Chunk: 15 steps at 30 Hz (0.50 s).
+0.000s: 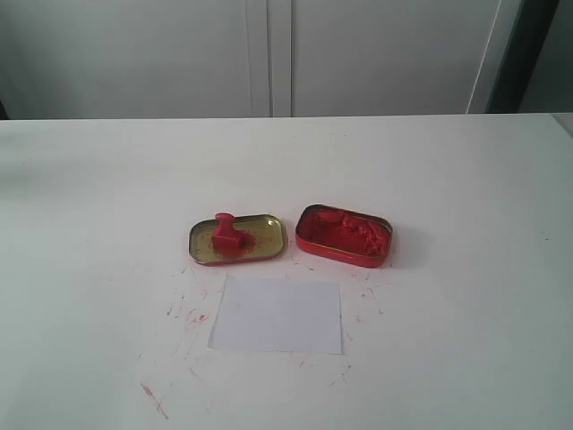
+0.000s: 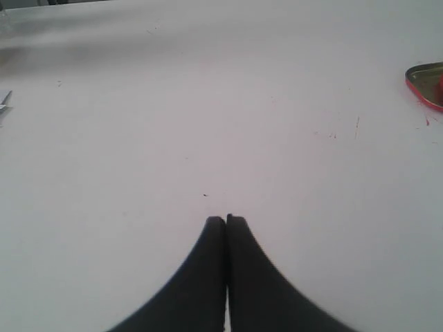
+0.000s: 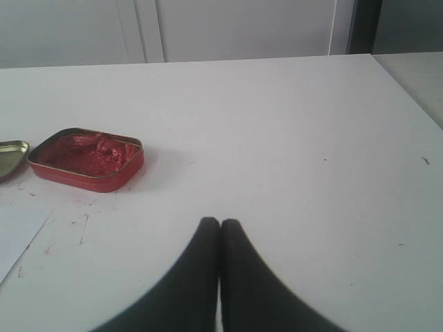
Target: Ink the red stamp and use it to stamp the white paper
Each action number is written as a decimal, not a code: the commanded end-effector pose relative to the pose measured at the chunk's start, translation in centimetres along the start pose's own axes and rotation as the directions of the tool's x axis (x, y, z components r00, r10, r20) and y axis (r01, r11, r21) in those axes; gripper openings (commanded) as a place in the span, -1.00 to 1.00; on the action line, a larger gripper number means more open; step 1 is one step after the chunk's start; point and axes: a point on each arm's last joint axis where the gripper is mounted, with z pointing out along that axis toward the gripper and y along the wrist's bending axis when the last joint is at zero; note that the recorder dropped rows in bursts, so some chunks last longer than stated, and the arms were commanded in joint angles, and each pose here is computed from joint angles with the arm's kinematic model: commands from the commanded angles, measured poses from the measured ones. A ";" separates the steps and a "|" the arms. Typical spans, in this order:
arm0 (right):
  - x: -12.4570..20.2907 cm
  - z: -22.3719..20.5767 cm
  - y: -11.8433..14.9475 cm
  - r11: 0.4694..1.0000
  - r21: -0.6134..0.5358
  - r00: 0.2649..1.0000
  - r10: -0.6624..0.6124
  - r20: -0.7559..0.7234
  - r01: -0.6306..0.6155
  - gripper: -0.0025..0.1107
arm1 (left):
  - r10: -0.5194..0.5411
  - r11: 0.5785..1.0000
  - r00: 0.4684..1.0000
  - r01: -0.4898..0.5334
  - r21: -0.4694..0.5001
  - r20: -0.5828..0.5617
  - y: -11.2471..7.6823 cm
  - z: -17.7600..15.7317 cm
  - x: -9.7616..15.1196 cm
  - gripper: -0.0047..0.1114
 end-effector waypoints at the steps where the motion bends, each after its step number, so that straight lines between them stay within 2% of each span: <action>1: 0.0 0.0 0.0 1.000 -0.003 1.000 -0.003 0.008 0.003 -0.96 | -0.011 1.000 0.997 0.011 -0.006 0.080 0.1 0.0 -0.6 -0.92; 9: 0.0 0.0 0.0 1.000 -0.003 1.000 -0.003 0.008 0.003 -0.96 | -0.003 0.998 0.943 0.021 -0.051 0.332 0.5 -0.5 -2.9 -0.92; 15: 0.0 0.0 0.0 1.000 -0.003 1.000 -0.003 0.008 0.003 -0.96 | 0.006 0.997 0.893 0.030 -0.072 0.450 0.7 -1.0 -4.0 -0.92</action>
